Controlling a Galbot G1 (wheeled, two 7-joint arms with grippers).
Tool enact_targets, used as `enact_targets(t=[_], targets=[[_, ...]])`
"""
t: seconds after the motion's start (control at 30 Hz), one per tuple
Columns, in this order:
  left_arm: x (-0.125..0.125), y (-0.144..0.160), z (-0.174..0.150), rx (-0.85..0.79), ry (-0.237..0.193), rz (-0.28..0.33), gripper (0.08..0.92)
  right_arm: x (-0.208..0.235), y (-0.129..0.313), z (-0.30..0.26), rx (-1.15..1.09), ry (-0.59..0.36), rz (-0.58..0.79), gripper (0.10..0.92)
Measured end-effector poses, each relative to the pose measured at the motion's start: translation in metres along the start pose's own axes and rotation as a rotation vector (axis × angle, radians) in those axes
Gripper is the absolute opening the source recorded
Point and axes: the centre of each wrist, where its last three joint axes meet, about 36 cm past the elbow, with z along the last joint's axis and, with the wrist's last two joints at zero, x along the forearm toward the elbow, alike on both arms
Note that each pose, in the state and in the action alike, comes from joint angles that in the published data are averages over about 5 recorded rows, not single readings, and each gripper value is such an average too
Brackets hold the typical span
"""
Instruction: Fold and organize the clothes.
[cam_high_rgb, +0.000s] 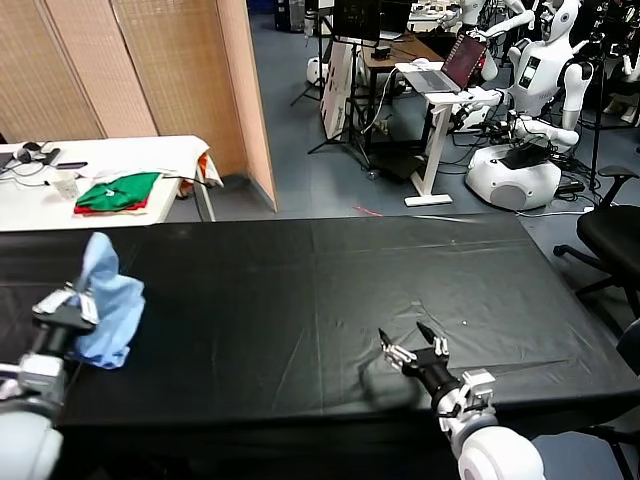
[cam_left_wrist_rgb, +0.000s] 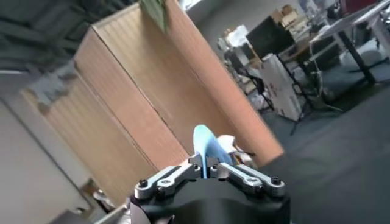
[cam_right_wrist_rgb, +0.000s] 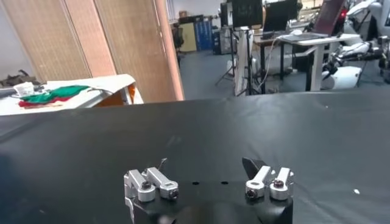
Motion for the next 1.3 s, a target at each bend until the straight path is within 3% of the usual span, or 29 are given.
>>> enact_targets(t=[0.2, 0.33, 0.57, 0.73, 0.87, 0.97, 1.1, 1.3], targets=[[0.014, -0.089, 0.002, 0.228, 0.063, 0.111, 0.172, 0.004, -0.004, -0.001, 0.006, -0.002, 0.015, 0.907], [0.018, -0.146, -0.007, 0.376, 0.082, 0.194, 0.172, 0.002, -0.004, 0.0, 0.001, 0.001, 0.014, 0.907], [0.023, -0.204, -0.023, 0.505, 0.084, 0.297, 0.172, -0.007, 0.001, -0.003, -0.056, 0.053, -0.067, 0.907], [0.027, -0.21, -0.025, 0.543, 0.018, 0.337, 0.223, -0.017, 0.006, -0.01, -0.135, 0.115, -0.154, 0.907], [0.026, -0.202, -0.026, 0.563, -0.06, 0.331, 0.452, -0.029, 0.016, -0.014, -0.22, 0.156, -0.226, 0.907], [0.021, -0.192, -0.028, 0.566, -0.113, 0.291, 0.641, -0.04, 0.028, -0.015, -0.262, 0.179, -0.273, 0.907], [0.015, -0.177, -0.028, 0.545, -0.149, 0.237, 0.847, -0.056, 0.047, -0.014, -0.283, 0.199, -0.328, 0.907], [0.016, -0.158, -0.021, 0.499, -0.162, 0.19, 0.906, -0.081, 0.081, -0.004, -0.323, 0.238, -0.411, 0.907]])
